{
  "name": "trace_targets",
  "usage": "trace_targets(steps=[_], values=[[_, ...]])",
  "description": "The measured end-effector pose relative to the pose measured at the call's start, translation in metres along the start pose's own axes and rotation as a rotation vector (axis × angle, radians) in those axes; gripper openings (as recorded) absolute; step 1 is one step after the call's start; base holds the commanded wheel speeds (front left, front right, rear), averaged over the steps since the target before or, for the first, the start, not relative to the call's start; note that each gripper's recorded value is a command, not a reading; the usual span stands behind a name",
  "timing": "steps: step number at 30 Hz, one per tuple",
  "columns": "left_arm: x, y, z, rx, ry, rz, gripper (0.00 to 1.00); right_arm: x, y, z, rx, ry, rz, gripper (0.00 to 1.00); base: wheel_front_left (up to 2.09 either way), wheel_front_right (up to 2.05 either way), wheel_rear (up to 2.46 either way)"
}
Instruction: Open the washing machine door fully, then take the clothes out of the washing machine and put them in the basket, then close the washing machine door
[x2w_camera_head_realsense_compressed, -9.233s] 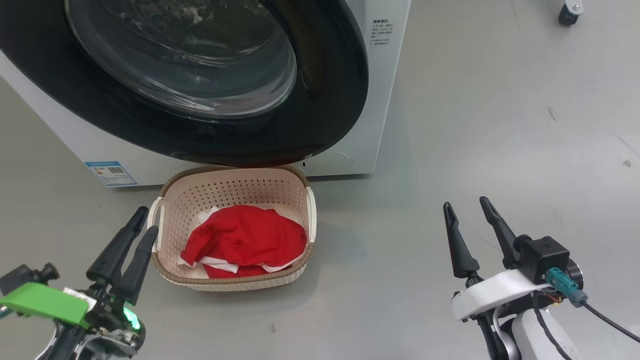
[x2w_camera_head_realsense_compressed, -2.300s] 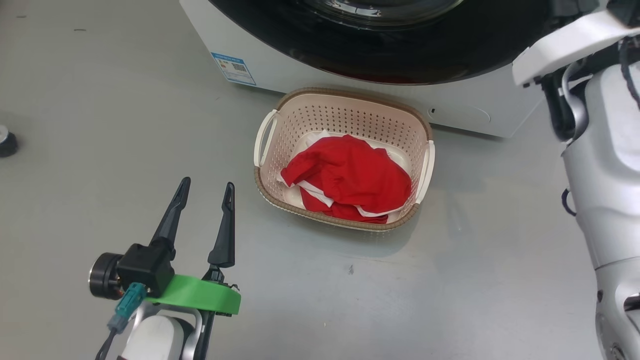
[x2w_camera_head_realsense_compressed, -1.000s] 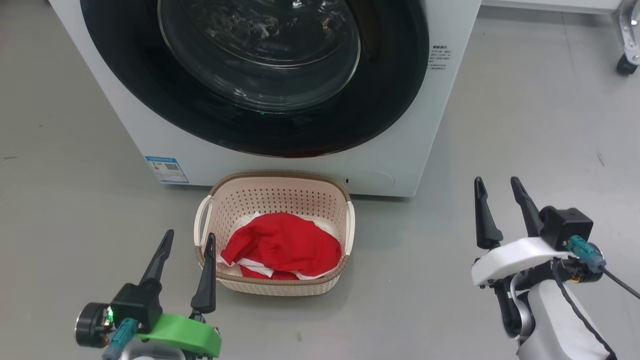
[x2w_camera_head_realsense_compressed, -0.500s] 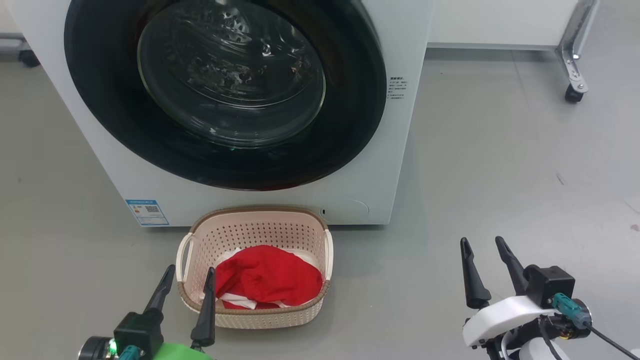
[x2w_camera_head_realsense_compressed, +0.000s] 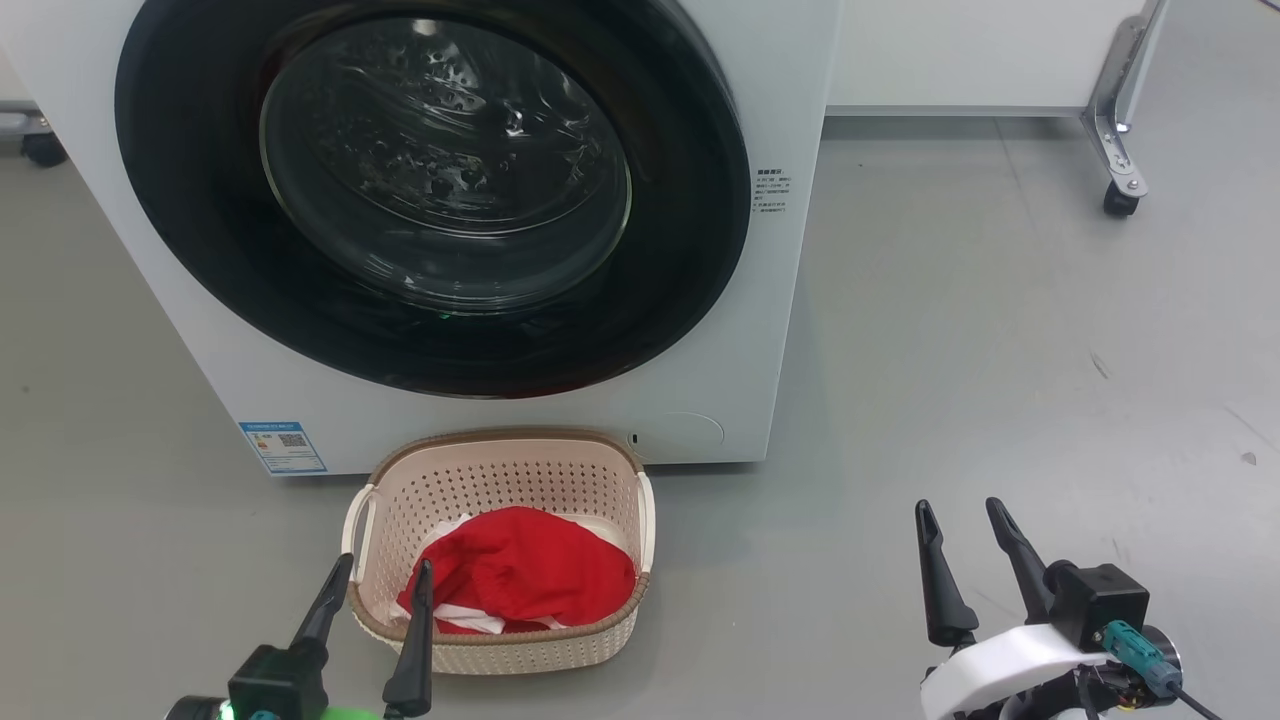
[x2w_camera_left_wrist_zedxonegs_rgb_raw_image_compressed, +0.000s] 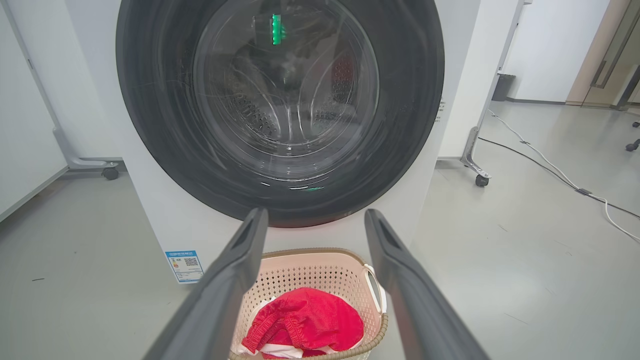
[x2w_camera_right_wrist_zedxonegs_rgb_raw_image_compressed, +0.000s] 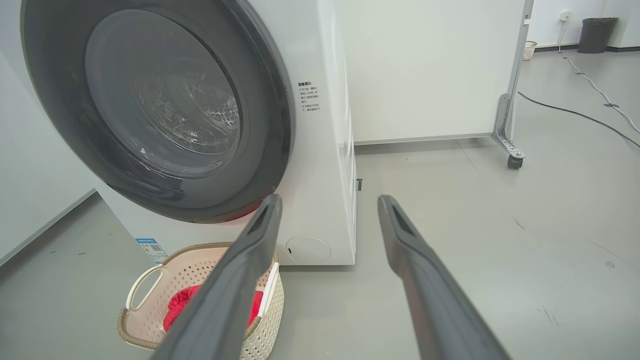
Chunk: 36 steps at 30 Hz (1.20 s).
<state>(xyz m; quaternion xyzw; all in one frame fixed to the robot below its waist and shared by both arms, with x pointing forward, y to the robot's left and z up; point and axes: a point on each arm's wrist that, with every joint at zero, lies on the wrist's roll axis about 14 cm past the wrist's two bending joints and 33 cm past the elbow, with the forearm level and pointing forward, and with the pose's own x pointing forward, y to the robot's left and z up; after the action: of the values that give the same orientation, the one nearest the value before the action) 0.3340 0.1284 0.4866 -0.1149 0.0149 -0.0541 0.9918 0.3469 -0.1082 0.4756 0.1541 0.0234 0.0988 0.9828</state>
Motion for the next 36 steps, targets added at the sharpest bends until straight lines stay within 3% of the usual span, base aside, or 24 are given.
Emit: trace_targets(steps=[32,33,36], values=[[-0.002,0.000,0.007,0.002,-0.006,0.005,1.00,-0.009,0.006,-0.001,0.008,-0.002,-0.010,1.00,0.00,0.00,0.00],[-0.002,0.000,0.007,0.001,-0.007,0.005,0.00,-0.009,0.006,-0.001,0.008,-0.002,-0.010,0.00,0.00,0.00,0.00],[-0.005,0.000,-0.005,-0.002,0.030,0.010,0.00,-0.013,0.005,-0.012,0.012,0.032,-0.020,0.00,0.00,0.00,0.00]])
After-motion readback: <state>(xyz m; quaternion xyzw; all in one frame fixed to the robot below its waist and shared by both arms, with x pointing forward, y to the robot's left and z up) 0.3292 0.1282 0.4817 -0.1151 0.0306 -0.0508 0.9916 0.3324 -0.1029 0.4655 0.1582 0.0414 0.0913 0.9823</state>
